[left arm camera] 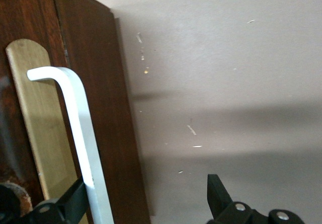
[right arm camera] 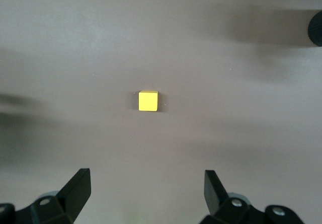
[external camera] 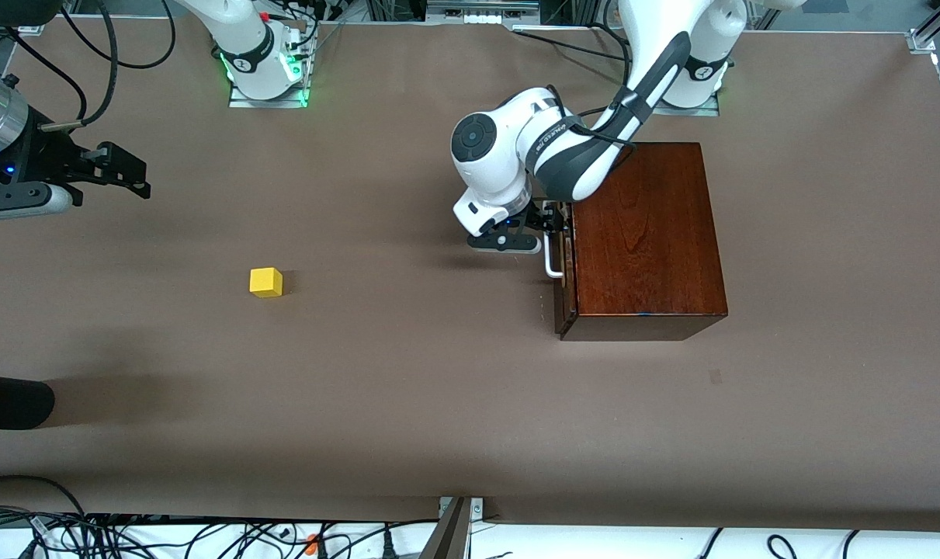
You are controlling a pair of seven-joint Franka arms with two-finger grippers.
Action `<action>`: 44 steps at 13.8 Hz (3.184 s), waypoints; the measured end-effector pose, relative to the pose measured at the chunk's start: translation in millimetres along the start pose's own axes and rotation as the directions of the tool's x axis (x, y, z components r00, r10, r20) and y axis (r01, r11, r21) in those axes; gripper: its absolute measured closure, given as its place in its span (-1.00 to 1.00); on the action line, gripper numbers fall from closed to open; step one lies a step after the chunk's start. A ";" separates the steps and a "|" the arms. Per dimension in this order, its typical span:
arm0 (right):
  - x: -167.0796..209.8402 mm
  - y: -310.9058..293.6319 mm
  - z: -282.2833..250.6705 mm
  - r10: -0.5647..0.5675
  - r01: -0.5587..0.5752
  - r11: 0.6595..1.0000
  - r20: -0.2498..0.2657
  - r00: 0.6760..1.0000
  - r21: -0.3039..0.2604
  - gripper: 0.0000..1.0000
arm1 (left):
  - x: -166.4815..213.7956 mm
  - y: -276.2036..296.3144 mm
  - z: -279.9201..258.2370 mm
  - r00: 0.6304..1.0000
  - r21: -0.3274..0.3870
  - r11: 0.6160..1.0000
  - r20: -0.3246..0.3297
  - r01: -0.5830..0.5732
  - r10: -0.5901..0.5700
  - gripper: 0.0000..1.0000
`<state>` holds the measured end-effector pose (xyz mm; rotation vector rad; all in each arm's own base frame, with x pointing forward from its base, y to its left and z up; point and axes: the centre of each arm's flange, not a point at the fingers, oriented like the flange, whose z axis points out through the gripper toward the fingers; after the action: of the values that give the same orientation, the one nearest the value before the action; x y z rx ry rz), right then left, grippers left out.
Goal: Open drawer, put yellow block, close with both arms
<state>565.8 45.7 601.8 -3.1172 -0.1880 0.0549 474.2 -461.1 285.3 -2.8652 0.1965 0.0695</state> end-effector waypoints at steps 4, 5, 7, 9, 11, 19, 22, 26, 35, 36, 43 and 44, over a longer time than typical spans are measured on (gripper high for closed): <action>0.0 0.0 0.0 0.000 0.000 1.000 0.000 1.000 0.000 -1.00 | -2.5 14.2 -4.9 1.000 -0.045 0.999 -0.021 -0.005 0.004 -1.00; 0.0 0.0 0.0 0.000 0.000 1.000 0.000 1.000 0.000 -1.00 | -2.7 17.2 -6.5 1.000 -0.057 0.998 -0.027 -0.006 0.005 -1.00; 0.0 0.1 0.0 0.000 0.000 1.000 0.000 1.000 0.000 -1.00 | -3.7 25.5 -10.4 0.999 -0.090 0.996 -0.045 -0.010 0.006 -1.00; 0.0 0.2 0.0 0.000 0.000 1.000 0.000 1.000 0.000 -1.00 | -3.4 31.4 -12.9 0.999 -0.112 0.994 -0.052 -0.010 0.004 -1.00; 0.0 0.3 0.0 0.000 0.000 1.000 0.000 1.000 0.000 -1.00 | -3.2 37.3 -16.2 0.998 -0.135 0.991 -0.056 -0.009 0.001 -1.00; -0.2 4.8 -0.1 0.009 -0.009 1.000 0.000 1.000 0.000 -1.00 | -5.3 55.9 -45.8 0.998 -0.153 0.988 -0.066 -0.024 0.014 -1.00; -1.3 8.2 0.6 0.015 -0.015 1.000 0.008 1.000 0.000 -1.00 | 0.9 39.3 -91.8 1.000 -0.093 0.996 -0.024 -0.013 0.010 -1.00; -1.6 8.2 5.2 0.015 -0.015 1.000 0.031 0.999 0.001 -1.00 | 9.1 -19.7 -169.0 0.999 -0.056 0.997 0.020 -0.043 0.044 -1.00; 32.7 -15.7 92.0 -0.078 0.084 0.996 0.203 0.976 -0.024 -1.00 | 78.9 -288.3 -217.4 0.983 -0.173 0.969 0.022 -0.176 0.183 -1.00; 38.8 -18.6 105.3 -0.082 0.090 0.996 0.213 0.974 -0.026 -1.00 | 80.9 -311.5 -217.7 0.977 -0.184 0.961 0.016 -0.208 0.215 -1.00; 55.3 -23.3 244.6 -0.077 0.078 0.997 0.169 0.983 0.000 -1.00 | 56.9 -484.4 -179.0 0.997 -0.270 0.961 -0.045 -0.065 0.055 -1.00; 51.0 -22.0 262.5 -0.067 0.067 0.998 0.150 0.986 0.009 -1.00 | 44.4 -491.6 -174.7 0.998 -0.271 0.961 -0.057 -0.049 0.034 -1.00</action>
<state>604.3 77.9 338.2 -3.1001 -0.2949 0.2890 592.3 -44.1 579.3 -3.1400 0.2773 0.0326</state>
